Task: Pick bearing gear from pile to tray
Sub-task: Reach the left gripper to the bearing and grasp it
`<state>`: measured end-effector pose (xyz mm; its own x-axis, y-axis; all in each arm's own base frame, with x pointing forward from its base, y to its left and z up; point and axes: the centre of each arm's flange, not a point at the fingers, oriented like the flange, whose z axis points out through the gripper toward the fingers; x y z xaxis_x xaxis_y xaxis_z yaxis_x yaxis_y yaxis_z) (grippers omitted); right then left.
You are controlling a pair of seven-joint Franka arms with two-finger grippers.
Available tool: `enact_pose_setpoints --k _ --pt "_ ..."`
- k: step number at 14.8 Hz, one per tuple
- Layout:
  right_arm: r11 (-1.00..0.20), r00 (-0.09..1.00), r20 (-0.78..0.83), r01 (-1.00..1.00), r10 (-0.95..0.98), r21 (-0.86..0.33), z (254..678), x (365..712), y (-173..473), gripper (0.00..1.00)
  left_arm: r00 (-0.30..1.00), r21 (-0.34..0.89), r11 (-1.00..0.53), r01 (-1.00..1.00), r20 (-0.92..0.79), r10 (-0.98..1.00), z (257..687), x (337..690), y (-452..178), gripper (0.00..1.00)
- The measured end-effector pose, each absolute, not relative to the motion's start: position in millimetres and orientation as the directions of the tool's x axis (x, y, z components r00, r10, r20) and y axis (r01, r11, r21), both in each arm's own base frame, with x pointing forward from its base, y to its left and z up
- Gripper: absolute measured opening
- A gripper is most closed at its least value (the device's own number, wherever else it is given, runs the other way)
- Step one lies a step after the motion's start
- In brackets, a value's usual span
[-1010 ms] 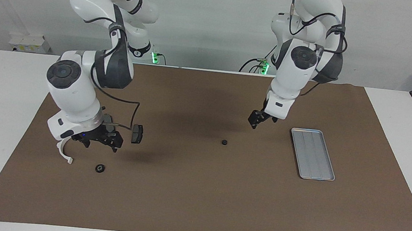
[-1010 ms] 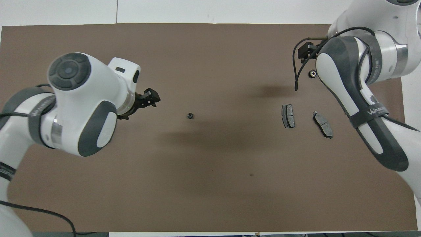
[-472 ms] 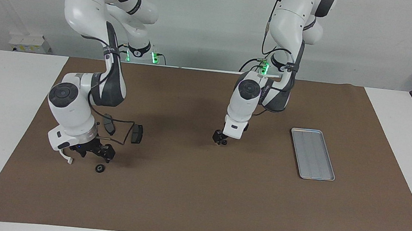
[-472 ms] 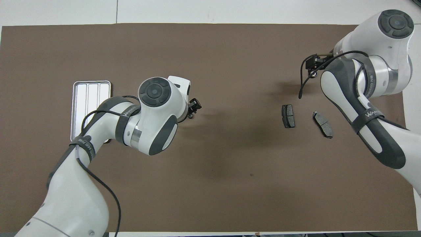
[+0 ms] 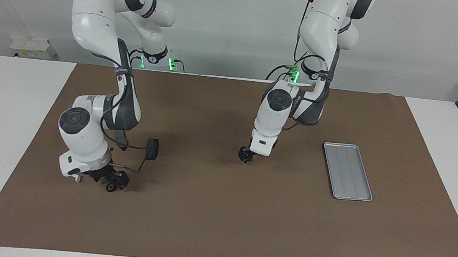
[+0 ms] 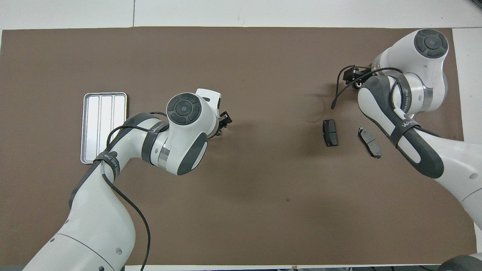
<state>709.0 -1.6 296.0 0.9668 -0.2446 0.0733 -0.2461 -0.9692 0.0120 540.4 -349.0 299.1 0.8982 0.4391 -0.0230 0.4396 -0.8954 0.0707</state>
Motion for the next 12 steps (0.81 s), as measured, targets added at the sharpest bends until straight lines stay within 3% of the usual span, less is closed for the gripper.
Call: enact_pose_setpoints --k 6,8,9,11,12 --pt "-0.969 0.967 0.07 -0.247 -0.246 0.008 284 710 -1 1.0 0.898 0.079 -0.895 0.439 -0.021 0.439 296 537 -355 0.89" --pt "-0.969 0.967 0.072 -0.247 -0.246 0.006 283 710 -1 0.91 0.899 0.077 -0.896 0.437 -0.022 0.437 294 535 -357 0.9" --pt "-0.969 0.967 0.073 -0.247 -0.246 0.006 283 711 -2 0.88 0.9 0.075 -0.897 0.436 -0.024 0.436 292 534 -360 0.83" --pt "-0.969 0.966 0.073 -0.248 -0.247 0.006 284 711 -3 0.67 0.899 0.07 -0.896 0.439 -0.026 0.438 292 533 -360 0.61" --pt "-0.968 0.965 0.074 -0.251 -0.25 0.007 284 711 -4 0.6 0.898 0.069 -0.895 0.44 -0.026 0.44 291 533 -360 0.61"
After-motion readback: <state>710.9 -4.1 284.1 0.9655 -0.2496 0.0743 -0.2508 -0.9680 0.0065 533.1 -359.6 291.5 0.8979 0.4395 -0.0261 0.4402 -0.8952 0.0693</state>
